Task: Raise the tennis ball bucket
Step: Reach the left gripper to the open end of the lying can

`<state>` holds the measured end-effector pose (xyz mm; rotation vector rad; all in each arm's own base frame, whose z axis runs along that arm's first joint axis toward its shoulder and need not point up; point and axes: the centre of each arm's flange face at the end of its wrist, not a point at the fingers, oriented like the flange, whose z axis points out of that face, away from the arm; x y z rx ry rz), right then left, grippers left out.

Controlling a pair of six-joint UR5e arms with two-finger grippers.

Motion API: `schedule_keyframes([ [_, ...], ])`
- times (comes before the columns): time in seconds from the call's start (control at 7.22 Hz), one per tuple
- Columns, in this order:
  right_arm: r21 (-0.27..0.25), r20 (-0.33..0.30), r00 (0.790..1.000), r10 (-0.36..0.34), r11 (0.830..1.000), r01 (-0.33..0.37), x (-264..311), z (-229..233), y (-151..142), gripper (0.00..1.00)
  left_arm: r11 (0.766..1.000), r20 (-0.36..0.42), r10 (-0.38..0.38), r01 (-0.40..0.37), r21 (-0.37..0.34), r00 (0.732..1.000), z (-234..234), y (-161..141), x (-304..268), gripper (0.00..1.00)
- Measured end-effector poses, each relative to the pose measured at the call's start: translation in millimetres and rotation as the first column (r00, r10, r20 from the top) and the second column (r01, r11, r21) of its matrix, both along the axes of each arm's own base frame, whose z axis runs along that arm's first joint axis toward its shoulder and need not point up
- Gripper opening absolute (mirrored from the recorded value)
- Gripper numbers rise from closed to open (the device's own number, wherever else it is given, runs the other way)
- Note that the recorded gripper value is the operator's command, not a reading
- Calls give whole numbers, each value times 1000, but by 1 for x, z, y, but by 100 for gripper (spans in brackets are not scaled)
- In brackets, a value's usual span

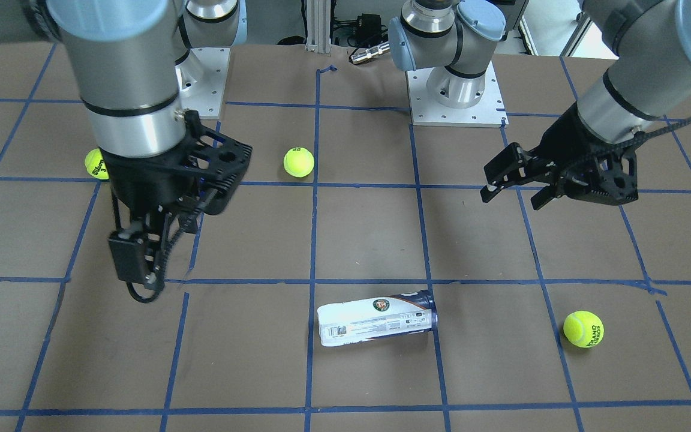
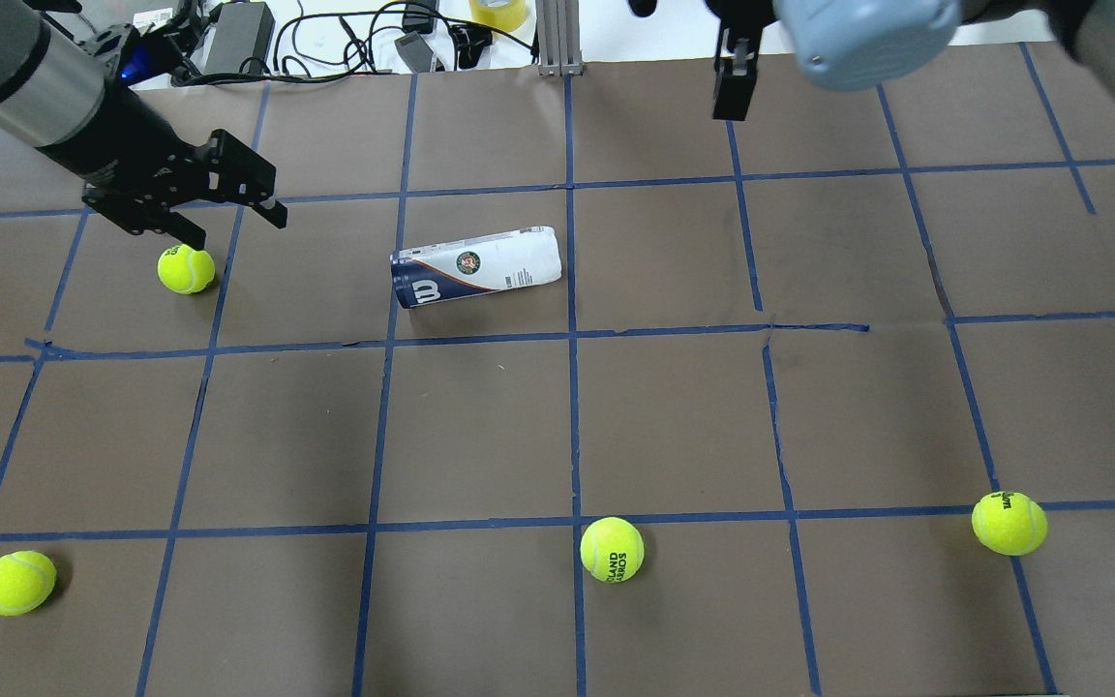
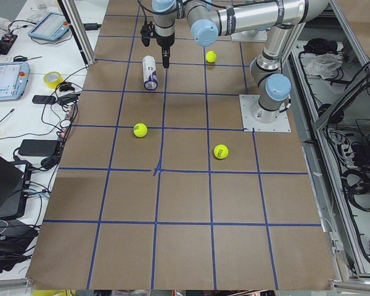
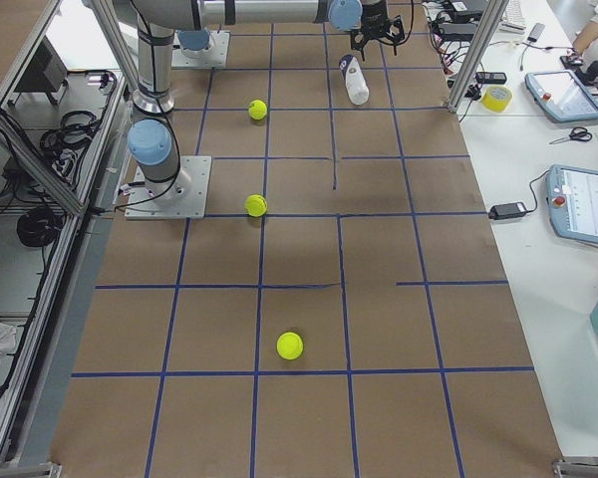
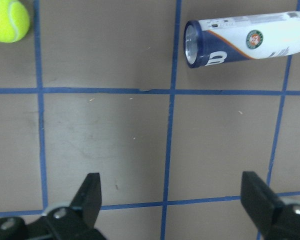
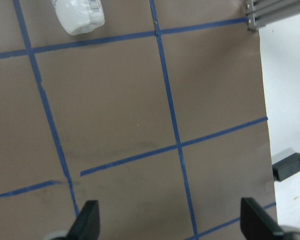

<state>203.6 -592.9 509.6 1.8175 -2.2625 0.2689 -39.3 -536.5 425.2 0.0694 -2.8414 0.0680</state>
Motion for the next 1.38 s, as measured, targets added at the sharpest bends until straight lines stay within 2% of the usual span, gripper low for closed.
schedule_keyframes([
  [0.14,21,10,998,-61,998,61,-16,13,15,100,999,-44,-1,0,-38,999,-23,-14,-2,100],
  [0.28,42,33,985,-168,985,166,-22,12,23,100,997,-103,-6,-1,-74,995,-45,-29,-4,100],
  [0.42,55,63,950,-307,951,303,-24,7,30,100,997,-161,-9,-4,-83,987,-67,-40,-7,100],
  [0.55,59,101,883,-458,889,454,-25,9,37,100,997,-200,-9,-7,-76,980,-87,-48,-8,100],
  [0.69,66,149,774,-615,788,613,-25,15,46,100,997,-228,-9,-9,-76,974,-106,-57,-9,100],
  [0.83,82,198,635,-747,658,748,-26,24,56,100,997,-261,-10,-11,-78,965,-125,-65,-10,100],
  [0.97,107,228,503,-834,535,838,-27,31,67,100,997,-288,-8,-14,-74,958,-145,-72,-11,100],
  [1.11,141,224,410,-884,446,884,-28,35,77,100,998,-318,-5,-17,-65,948,-166,-78,-12,100],
  [1.25,192,192,355,-915,390,901,-28,34,86,100,999,-351,2,-20,-46,936,-185,-82,-13,100],
  [1.38,243,156,320,-935,350,905,-26,31,93,100,999,-373,11,-22,-26,928,-202,-85,-14,100],
])
